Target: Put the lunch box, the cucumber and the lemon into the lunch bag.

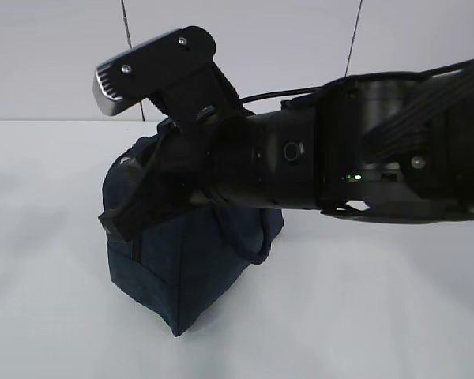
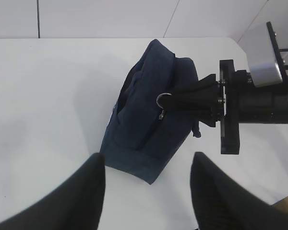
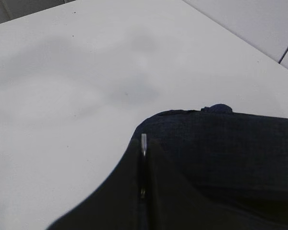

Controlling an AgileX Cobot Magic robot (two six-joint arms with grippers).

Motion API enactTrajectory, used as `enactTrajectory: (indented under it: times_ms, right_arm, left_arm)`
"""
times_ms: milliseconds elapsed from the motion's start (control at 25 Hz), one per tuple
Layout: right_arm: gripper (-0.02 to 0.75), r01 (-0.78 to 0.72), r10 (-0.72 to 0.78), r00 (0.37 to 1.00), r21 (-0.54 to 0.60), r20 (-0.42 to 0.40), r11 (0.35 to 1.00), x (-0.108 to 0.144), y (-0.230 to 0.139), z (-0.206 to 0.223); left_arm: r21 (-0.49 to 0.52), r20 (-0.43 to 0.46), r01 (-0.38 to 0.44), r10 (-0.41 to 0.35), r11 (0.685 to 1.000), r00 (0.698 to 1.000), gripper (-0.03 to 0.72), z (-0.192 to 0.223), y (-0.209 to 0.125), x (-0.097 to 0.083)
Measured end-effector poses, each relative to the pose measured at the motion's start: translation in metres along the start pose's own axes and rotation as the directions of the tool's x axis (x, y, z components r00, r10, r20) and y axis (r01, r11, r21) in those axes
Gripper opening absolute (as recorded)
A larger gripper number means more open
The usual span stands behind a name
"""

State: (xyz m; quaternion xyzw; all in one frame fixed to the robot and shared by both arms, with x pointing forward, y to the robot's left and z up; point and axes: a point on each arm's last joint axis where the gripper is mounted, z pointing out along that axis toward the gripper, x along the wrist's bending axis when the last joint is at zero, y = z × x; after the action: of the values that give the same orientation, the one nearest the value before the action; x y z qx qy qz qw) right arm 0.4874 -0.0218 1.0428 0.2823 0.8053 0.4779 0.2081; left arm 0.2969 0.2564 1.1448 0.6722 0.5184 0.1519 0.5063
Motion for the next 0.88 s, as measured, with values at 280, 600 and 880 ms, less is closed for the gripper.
enactTrajectory:
  times_ms: [280, 600, 880]
  right_arm:
    - [0.020, -0.003, 0.003, 1.000, 0.000, 0.000, 1.000, 0.000, 0.000, 0.000]
    - [0.020, -0.003, 0.003, 1.000, 0.000, 0.000, 1.000, 0.000, 0.000, 0.000]
    - [0.020, -0.016, 0.016, 1.000, 0.000, 0.000, 1.000, 0.000, 0.000, 0.000]
  left_arm:
    - [-0.011, -0.001, -0.001, 0.001, 1.000, 1.000, 0.394, 0.000, 0.001, 0.000]
    - [0.048, -0.056, -0.032, 0.035, 0.998, 0.998, 0.392, 0.015, 0.002, 0.008]
    - [0.089, 0.026, -0.192, 0.190, 0.977, 0.981, 0.392, 0.047, 0.002, 0.011]
